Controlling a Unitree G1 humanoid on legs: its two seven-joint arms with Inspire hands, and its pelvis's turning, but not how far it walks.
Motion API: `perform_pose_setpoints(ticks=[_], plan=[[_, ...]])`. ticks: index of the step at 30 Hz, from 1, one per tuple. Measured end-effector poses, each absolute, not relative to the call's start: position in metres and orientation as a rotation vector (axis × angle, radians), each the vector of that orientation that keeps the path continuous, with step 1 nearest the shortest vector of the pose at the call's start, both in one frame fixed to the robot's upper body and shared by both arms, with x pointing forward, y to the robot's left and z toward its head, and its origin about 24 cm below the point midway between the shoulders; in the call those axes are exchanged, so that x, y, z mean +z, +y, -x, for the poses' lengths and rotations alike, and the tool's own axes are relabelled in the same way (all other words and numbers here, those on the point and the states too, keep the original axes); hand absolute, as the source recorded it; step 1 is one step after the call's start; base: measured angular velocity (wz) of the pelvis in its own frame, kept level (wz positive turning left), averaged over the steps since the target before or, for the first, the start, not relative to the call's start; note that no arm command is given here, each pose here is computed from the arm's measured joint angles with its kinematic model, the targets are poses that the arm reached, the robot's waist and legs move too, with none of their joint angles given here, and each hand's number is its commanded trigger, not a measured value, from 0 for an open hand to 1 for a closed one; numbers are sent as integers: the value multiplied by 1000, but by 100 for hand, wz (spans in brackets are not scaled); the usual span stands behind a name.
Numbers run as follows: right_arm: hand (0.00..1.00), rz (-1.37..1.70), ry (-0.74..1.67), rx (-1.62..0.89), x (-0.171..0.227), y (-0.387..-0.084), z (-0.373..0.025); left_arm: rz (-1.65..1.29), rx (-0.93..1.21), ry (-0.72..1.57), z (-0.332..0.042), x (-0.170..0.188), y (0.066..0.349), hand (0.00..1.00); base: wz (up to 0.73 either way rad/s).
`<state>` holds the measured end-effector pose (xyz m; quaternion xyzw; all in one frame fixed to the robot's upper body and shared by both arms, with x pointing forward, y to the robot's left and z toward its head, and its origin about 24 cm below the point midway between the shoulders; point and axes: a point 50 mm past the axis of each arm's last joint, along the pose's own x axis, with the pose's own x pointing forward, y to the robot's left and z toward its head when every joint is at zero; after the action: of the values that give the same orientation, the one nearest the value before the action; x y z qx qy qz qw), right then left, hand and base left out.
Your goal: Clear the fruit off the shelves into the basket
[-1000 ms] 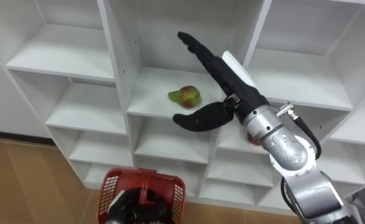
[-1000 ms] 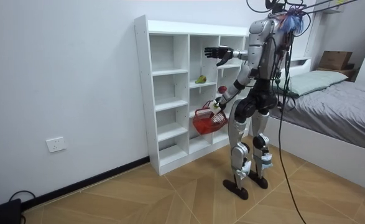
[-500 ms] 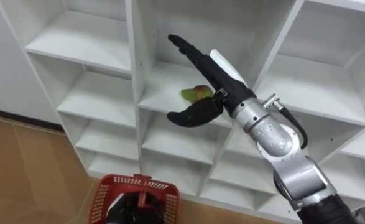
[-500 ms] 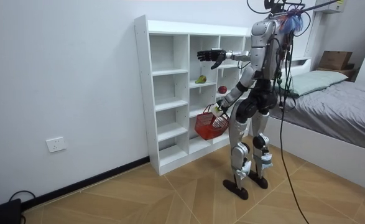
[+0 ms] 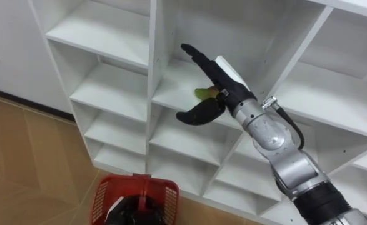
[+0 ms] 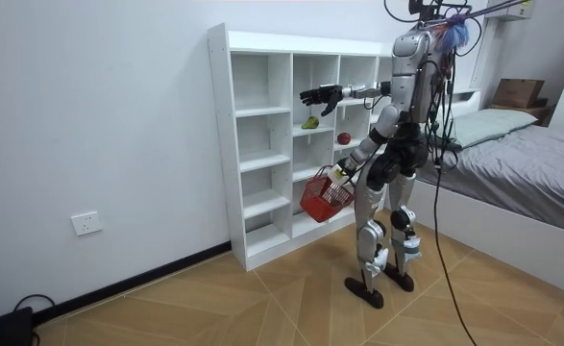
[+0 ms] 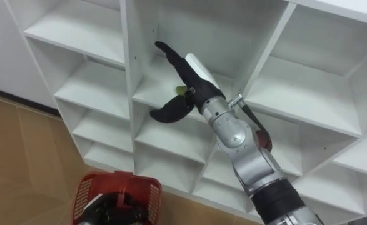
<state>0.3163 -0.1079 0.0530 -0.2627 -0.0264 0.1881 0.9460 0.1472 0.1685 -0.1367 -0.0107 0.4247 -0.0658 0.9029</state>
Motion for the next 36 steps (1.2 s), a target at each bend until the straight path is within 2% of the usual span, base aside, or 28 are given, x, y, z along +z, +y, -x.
perform_pose_setpoints(ticks=[20, 36], plan=[[0, 466, 36, 149, 55, -159, -340, -15, -78, 876, -156, -131, 189, 100, 6], [0, 428, 140, 122, 39, -173, -338, -18, -93, 886, -156, -130, 195, 100, 1]])
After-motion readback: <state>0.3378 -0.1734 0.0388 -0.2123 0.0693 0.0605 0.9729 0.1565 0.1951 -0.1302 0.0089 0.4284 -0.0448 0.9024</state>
